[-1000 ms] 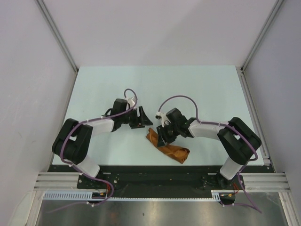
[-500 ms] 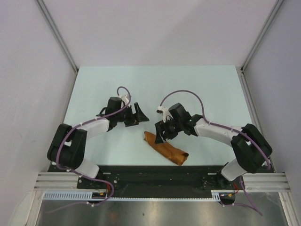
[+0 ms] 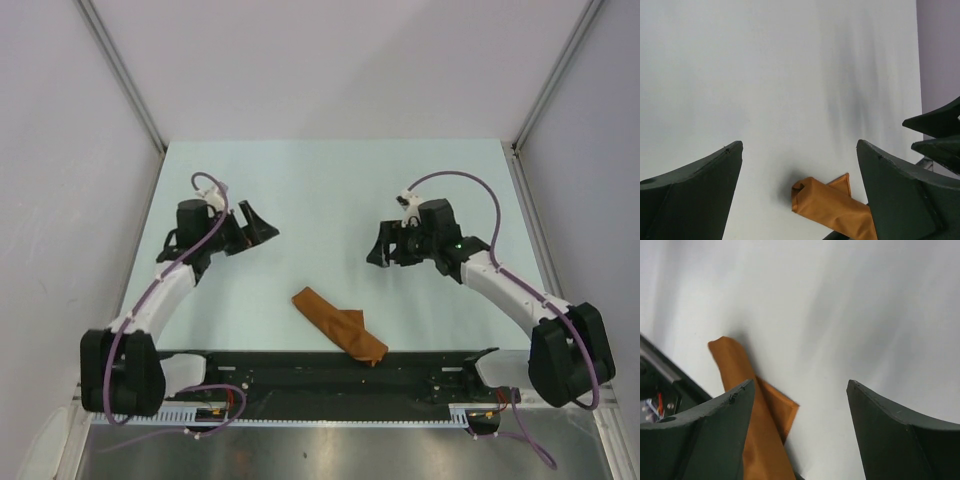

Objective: Fold the napkin, place the utensils inside, and roll it up
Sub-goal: Roll the napkin with the utensil

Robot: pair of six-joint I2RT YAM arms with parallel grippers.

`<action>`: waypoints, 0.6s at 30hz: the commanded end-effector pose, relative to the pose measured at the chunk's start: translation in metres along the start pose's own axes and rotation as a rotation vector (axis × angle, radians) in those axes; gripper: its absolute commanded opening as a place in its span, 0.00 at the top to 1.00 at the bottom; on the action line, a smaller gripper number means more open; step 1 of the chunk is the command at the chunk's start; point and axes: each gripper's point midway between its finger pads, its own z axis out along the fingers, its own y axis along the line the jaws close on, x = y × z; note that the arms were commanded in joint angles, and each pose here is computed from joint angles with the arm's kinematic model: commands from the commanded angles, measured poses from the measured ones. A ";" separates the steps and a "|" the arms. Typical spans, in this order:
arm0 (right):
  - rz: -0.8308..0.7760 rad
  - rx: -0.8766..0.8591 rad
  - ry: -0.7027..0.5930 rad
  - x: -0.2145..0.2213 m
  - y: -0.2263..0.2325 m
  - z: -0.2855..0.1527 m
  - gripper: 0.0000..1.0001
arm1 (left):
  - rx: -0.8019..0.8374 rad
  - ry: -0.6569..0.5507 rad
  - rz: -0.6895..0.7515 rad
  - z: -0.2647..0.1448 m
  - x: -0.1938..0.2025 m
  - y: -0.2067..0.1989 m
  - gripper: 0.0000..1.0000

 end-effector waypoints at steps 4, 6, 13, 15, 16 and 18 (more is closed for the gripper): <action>0.098 0.228 -0.214 -0.027 -0.057 -0.041 0.20 | -0.013 -0.216 0.255 -0.074 -0.053 -0.030 0.00; 0.074 0.227 -0.232 -0.029 -0.056 -0.047 0.20 | -0.044 -0.233 0.300 -0.081 -0.056 -0.028 0.00; 0.061 0.272 -0.292 -0.034 -0.059 -0.063 0.19 | -0.024 -0.286 0.371 -0.092 -0.063 -0.038 0.00; 0.067 0.288 -0.290 -0.033 -0.063 -0.064 0.19 | -0.012 -0.295 0.375 -0.091 -0.063 -0.039 0.00; 0.070 0.292 -0.288 -0.031 -0.064 -0.064 0.19 | -0.004 -0.296 0.377 -0.091 -0.062 -0.040 0.00; 0.067 0.291 -0.292 -0.032 -0.064 -0.065 0.19 | -0.002 -0.302 0.380 -0.090 -0.060 -0.038 0.00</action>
